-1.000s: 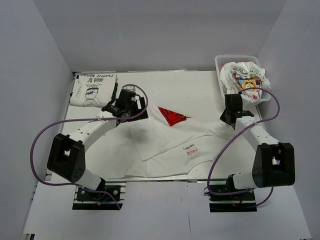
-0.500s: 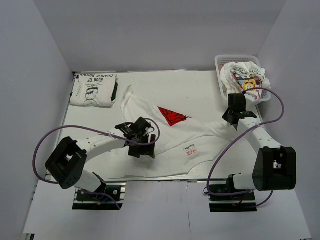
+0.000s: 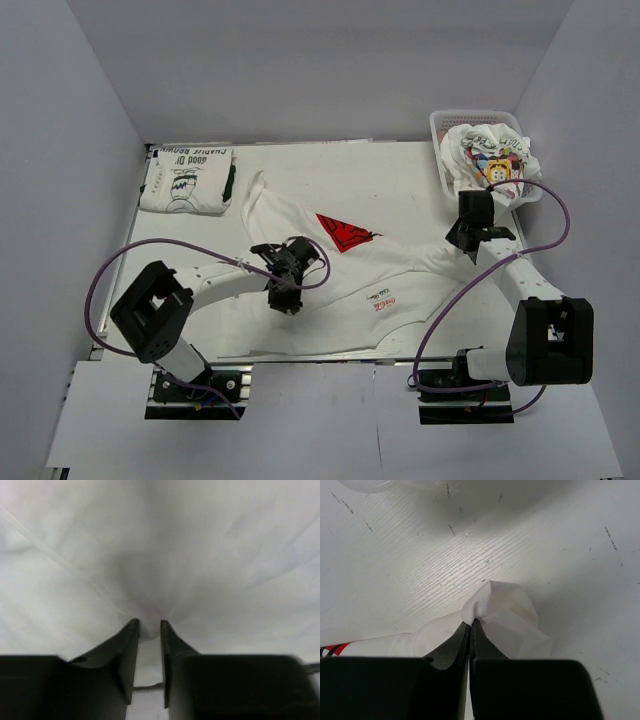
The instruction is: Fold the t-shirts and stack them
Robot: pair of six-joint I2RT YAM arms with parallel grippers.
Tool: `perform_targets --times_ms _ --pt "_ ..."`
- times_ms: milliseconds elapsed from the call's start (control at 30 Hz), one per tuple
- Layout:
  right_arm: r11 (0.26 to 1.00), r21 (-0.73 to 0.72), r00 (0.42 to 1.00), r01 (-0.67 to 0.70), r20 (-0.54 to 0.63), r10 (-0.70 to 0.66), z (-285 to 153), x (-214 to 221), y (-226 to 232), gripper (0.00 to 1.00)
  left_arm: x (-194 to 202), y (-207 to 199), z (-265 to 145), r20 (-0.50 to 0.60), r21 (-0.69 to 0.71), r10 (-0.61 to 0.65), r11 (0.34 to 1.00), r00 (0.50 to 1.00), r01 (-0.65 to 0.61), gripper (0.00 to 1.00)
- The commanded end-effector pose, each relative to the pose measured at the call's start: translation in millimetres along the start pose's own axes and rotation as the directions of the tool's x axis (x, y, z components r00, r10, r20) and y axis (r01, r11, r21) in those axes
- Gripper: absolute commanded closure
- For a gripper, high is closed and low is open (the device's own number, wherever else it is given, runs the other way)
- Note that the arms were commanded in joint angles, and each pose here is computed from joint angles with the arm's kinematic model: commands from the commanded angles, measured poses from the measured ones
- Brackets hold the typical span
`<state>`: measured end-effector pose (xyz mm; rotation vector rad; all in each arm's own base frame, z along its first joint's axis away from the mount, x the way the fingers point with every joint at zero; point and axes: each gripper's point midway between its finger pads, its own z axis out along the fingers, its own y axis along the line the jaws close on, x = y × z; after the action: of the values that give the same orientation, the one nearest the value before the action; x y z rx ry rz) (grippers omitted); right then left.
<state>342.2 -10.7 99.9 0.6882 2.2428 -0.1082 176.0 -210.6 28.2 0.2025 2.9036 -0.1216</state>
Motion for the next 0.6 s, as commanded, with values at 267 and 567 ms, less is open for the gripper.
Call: perform_targets --times_ms 267,567 --pt "0.999 -0.023 0.998 -0.027 0.048 0.028 -8.0 -12.0 0.8 1.0 -26.8 -2.4 -5.7 0.091 -0.037 0.037 0.999 0.995 -0.034 0.87" --pt "0.998 -0.06 0.997 -0.014 0.07 0.018 -14.9 -16.8 4.4 1.0 -48.8 -17.6 -35.7 0.269 0.11 0.005 0.993 0.963 -0.036 1.0"
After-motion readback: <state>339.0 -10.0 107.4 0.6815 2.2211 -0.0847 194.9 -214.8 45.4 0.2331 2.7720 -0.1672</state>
